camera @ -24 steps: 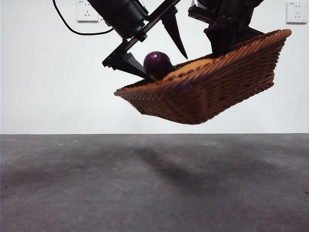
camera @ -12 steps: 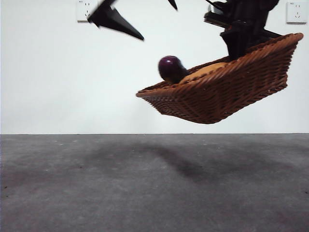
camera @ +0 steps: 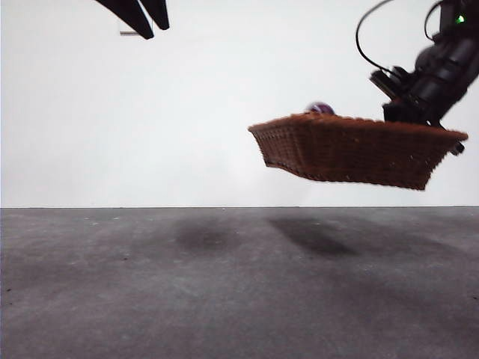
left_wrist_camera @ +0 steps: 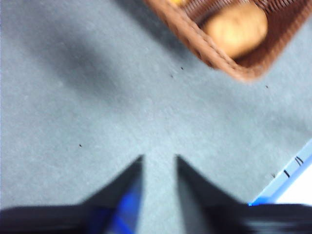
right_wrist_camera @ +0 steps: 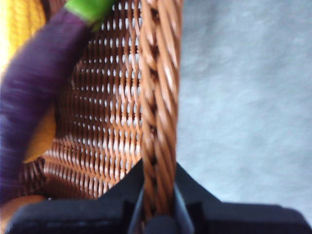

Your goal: Help me put the vegetables on the table into the basket

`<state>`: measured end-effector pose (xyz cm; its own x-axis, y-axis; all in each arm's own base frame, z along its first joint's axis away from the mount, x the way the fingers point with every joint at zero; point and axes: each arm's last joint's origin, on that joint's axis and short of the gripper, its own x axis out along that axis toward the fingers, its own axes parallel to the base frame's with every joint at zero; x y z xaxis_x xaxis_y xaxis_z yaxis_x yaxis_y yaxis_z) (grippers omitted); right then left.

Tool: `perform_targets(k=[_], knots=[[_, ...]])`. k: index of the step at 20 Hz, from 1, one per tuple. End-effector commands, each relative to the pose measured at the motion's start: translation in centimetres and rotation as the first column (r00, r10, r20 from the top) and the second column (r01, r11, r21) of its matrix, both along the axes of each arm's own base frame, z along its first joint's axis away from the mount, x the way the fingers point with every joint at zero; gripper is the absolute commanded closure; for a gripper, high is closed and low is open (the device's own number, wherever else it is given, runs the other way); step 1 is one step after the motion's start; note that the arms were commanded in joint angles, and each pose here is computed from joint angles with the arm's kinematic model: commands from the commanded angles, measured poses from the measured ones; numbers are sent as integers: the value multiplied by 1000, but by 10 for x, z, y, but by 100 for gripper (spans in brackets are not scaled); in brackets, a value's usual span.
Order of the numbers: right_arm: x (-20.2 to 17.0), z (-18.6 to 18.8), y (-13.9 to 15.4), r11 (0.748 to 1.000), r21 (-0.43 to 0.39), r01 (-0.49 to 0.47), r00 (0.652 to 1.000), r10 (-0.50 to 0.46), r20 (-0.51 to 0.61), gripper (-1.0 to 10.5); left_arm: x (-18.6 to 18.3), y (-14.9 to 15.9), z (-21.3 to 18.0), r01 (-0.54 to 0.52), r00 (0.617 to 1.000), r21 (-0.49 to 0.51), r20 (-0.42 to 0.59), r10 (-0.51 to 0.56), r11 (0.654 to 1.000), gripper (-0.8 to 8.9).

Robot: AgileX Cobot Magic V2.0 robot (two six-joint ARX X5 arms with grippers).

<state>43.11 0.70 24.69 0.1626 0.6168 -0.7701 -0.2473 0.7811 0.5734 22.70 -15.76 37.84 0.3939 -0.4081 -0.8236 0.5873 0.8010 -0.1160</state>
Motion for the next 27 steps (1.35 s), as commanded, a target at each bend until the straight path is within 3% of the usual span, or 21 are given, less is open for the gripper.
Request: perform_targets(k=[1,7,9,11,12,14,15,18,20,22,25,27], knots=[[6,-23,-12,1000,-10,16,999,-17,-50,957,-3,1,-2,16,1000,19,-16,-15,1000,815],[25,-70,-22,997,-27,66,993,-68,-92,957,-35,-10,-2,93,990,85,-109,-84,992,815],[30,-79,-20,998,-27,63,995,-65,-79,957,-58,-11,6,98,992,117,-85,-88,988,815],[31,-79,-20,997,-30,66,995,-68,-71,939,-82,-5,21,117,993,59,-44,-114,991,815],[31,-79,-21,994,-46,99,991,-103,-88,833,-93,1,29,115,993,22,-22,-114,993,815],[29,-78,-21,992,-65,111,986,-119,-119,343,-111,18,42,106,994,-42,23,-106,993,815],[27,-73,-21,993,-59,104,987,-111,-118,274,-118,27,48,105,994,-67,47,-102,992,815],[14,-22,-20,986,-60,158,986,-161,-43,290,-136,50,60,79,988,-103,138,-65,992,815],[-14,39,-20,974,-128,186,981,-178,72,314,-144,61,65,61,982,-113,182,-39,992,815],[-58,106,-19,956,-197,216,960,-172,221,524,-149,68,67,63,979,-131,199,-36,989,815],[-146,189,-15,938,-210,277,890,-168,424,953,-154,73,69,65,977,-146,213,-33,987,815],[-195,220,-12,937,-190,292,835,-153,528,962,-154,73,69,68,976,-144,215,-36,987,815]])
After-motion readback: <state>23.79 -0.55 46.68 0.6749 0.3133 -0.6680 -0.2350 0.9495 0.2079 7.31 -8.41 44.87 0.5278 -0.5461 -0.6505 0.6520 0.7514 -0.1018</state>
